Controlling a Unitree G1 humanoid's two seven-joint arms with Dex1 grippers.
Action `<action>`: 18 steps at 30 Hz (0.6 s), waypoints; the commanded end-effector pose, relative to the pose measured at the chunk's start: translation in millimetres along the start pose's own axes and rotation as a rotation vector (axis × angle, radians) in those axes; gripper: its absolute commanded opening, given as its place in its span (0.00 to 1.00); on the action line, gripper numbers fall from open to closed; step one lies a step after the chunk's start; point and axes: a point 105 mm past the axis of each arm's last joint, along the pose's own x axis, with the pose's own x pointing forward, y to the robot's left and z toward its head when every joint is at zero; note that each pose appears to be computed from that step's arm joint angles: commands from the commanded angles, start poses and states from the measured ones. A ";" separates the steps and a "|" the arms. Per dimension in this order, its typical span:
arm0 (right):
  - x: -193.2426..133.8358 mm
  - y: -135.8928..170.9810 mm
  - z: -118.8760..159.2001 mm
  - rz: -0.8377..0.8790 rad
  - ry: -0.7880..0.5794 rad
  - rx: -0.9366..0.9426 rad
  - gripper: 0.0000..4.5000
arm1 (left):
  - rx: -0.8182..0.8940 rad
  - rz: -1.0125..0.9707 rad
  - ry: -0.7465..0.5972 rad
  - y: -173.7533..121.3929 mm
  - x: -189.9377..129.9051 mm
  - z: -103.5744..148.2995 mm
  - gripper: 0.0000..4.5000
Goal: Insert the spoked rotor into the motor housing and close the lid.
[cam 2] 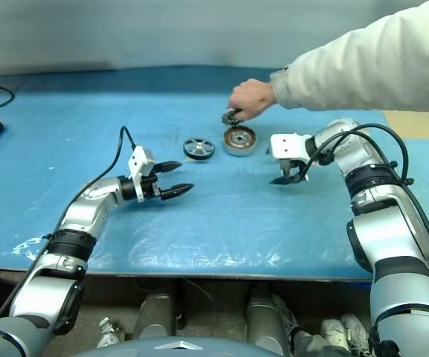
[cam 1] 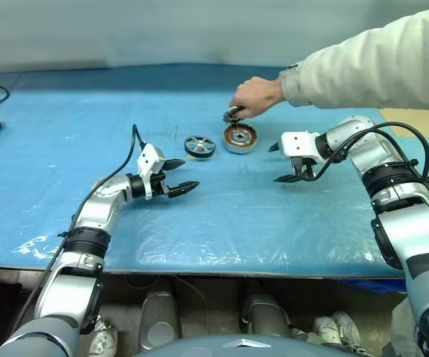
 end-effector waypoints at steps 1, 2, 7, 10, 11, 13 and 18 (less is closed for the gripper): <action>-15.2 -16.1 8.9 -0.081 -0.036 -0.009 0.99 | 0.046 -0.011 -0.034 -0.7 3.7 17.6 1.00; -15.5 -16.6 9.0 -0.089 -0.043 -0.001 0.99 | 0.047 -0.013 -0.035 -0.9 4.2 18.6 1.00; -17.9 -25.9 12.7 -0.190 -0.130 0.085 0.99 | 0.051 -0.017 -0.036 -1.2 5.1 22.9 1.00; -19.3 -34.7 19.5 -0.260 -0.224 0.171 0.99 | 0.053 -0.018 -0.035 -1.8 5.1 24.4 1.00; -19.3 -37.8 25.8 -0.273 -0.291 0.216 0.99 | 0.053 -0.018 -0.035 -1.8 4.8 24.6 1.00; -22.3 -48.7 42.7 -0.314 -0.470 0.331 0.99 | 0.052 -0.018 -0.031 -1.8 4.1 24.4 1.00; -19.0 -58.1 60.0 -0.318 -0.648 0.476 0.99 | 0.052 -0.017 -0.027 -1.1 3.6 24.5 1.00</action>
